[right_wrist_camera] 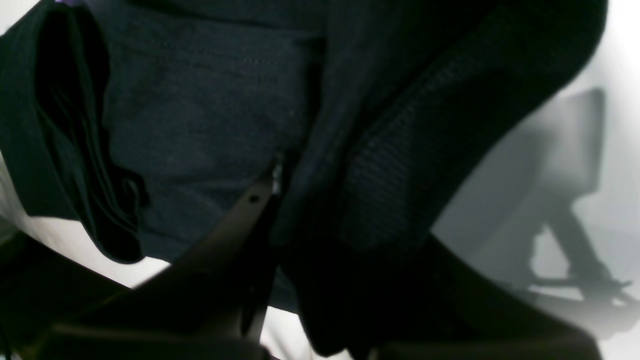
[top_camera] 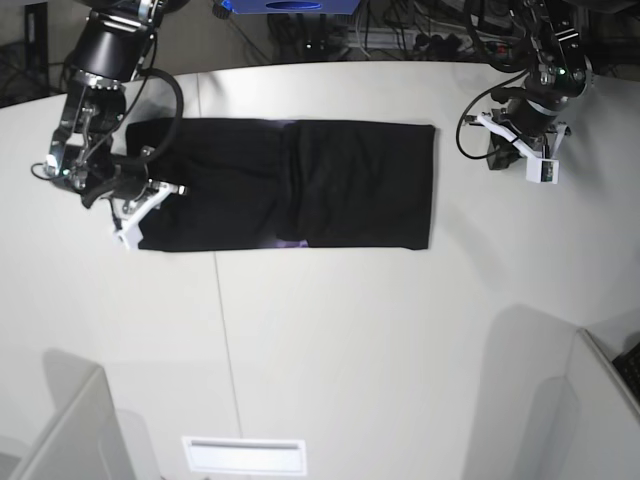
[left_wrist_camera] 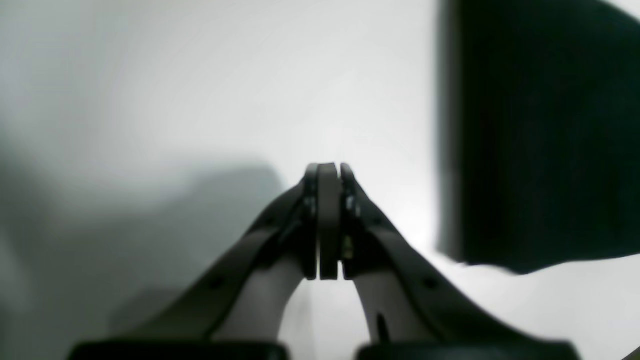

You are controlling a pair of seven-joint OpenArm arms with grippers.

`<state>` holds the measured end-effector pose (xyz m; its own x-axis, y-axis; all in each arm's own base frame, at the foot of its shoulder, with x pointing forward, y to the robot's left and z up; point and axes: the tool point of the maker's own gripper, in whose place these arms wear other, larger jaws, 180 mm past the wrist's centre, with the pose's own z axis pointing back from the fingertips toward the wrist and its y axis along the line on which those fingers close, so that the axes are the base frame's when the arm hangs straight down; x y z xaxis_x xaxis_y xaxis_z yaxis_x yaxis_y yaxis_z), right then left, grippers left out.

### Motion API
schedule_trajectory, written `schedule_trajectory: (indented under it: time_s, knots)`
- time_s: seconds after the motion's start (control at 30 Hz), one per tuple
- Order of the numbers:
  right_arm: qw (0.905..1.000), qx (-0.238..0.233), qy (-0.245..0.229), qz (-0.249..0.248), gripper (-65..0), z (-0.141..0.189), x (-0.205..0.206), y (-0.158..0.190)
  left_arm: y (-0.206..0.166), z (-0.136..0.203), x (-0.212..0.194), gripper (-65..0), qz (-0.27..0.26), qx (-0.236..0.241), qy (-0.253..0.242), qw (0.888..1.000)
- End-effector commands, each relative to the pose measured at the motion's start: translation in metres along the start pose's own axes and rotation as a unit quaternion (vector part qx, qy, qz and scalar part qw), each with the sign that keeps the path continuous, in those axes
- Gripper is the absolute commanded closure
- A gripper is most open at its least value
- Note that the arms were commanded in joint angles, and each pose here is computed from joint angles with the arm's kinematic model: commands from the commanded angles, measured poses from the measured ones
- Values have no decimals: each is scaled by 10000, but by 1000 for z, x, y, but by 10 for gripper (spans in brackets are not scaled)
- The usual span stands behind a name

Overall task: Fold the T-shirt properly
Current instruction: 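Grasp the other end of the black strip with the right gripper, then lift the strip end with the right gripper and fold it toward the left gripper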

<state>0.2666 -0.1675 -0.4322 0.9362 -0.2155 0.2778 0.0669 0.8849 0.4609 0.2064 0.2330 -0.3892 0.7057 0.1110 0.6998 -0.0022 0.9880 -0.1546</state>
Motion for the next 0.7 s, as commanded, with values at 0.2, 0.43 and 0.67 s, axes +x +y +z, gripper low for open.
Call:
schedule_trajectory:
  time_s: [0.2, 0.43, 0.67]
  knots:
    - [9990, -111, -423, 47, 0, 18, 24, 5, 22, 12, 11, 0, 19, 288, -212, 9994]
    - [9965, -195, -808, 113, 0, 38, 39, 37, 38, 21, 12, 0, 82, 517, -259, 9983]
    - [9967, -117, -794, -82, 0, 36, 38, 70, 37, 21, 9, 0, 66, 511, -225, 9984]
